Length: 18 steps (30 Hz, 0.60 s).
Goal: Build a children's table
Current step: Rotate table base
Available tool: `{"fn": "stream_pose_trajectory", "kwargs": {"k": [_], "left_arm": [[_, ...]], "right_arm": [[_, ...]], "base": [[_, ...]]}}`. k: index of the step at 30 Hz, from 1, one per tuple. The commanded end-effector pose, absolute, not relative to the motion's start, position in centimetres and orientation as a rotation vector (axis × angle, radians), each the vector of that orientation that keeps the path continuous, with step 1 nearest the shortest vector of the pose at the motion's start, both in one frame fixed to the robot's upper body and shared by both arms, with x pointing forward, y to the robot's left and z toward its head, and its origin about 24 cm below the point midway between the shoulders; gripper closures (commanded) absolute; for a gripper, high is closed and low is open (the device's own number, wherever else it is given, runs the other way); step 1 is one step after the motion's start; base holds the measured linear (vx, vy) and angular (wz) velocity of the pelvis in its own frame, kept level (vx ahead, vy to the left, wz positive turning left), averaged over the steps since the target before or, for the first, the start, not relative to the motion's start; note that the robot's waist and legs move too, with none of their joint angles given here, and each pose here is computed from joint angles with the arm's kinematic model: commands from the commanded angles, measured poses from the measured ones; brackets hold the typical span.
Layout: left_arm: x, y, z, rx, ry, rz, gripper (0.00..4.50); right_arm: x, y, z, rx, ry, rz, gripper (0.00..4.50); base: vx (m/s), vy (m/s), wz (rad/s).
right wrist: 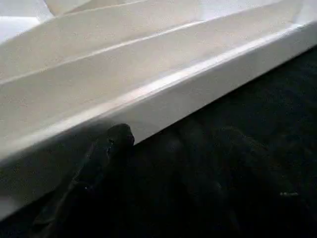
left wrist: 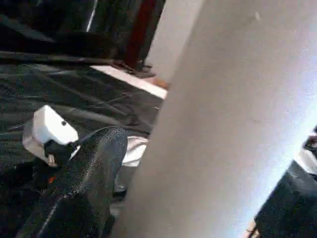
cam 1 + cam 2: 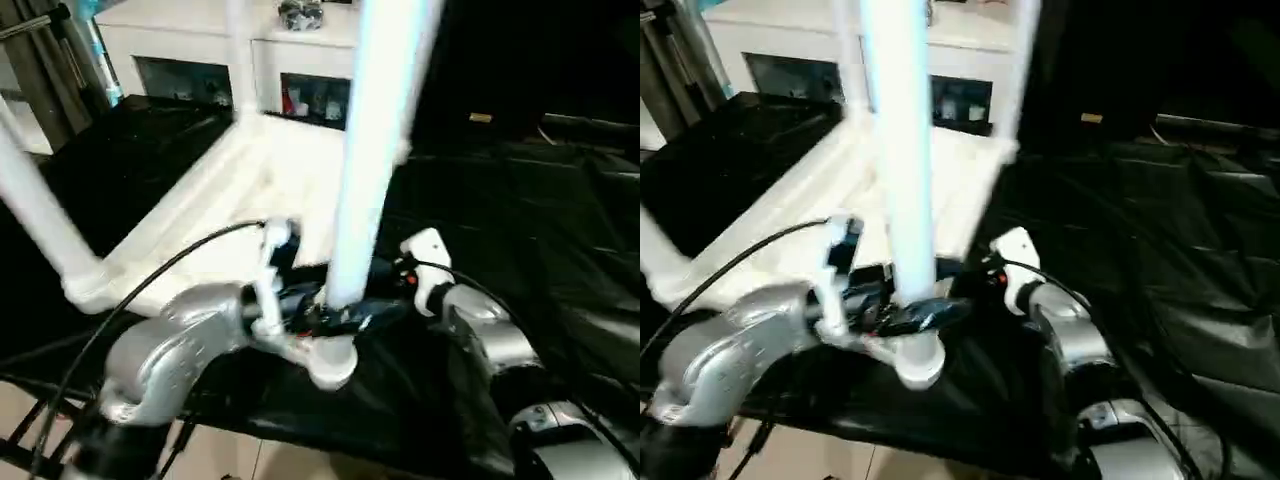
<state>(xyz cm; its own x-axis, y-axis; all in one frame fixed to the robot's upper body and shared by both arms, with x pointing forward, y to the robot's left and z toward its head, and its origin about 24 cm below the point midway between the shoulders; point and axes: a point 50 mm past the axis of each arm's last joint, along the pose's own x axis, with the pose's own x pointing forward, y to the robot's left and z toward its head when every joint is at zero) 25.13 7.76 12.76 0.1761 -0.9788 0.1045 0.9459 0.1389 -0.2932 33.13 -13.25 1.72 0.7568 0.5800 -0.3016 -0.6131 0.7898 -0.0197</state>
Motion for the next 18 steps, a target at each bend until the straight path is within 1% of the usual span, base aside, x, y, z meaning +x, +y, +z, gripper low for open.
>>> {"fn": "stream_pose_trajectory", "kwargs": {"k": [1,6,8,10,12,14,17,18], "left_arm": [[25.6,7.3,12.4,-0.274,0.136,-1.374,0.72],[27.1,6.6,11.4,-0.141,0.159,-1.288,0.72],[28.2,6.8,11.0,-0.068,0.148,-1.197,0.72],[28.6,7.3,10.5,-0.003,0.163,-1.184,0.72],[28.3,8.3,9.8,0.048,0.198,-1.234,0.72],[27.8,9.1,9.4,0.066,0.235,-1.298,0.72],[27.0,10.6,9.1,0.114,0.298,-1.404,0.72],[26.9,10.8,9.1,0.124,0.307,-1.419,0.72]], "right_arm": [[33.4,-12.6,2.3,-0.129,0.26,0.689,1.49],[33.3,-14.2,2.2,-0.142,0.26,0.654,1.49],[33.1,-15.2,2.4,-0.153,0.256,0.643,1.49],[32.8,-16.0,2.8,-0.163,0.252,0.669,1.49],[32.2,-16.8,3.3,-0.163,0.249,0.738,1.49],[31.4,-17.3,3.6,-0.15,0.254,0.81,1.49],[29.6,-18.3,4.2,-0.188,0.279,0.946,1.49],[29.3,-18.4,4.3,-0.197,0.284,0.966,1.49]], "base": [[0.0,0.0,0.0],[0.0,0.0,0.0],[0.0,0.0,0.0],[0.0,0.0,0.0],[0.0,0.0,0.0],[0.0,0.0,0.0],[0.0,0.0,0.0],[0.0,0.0,0.0]]}}
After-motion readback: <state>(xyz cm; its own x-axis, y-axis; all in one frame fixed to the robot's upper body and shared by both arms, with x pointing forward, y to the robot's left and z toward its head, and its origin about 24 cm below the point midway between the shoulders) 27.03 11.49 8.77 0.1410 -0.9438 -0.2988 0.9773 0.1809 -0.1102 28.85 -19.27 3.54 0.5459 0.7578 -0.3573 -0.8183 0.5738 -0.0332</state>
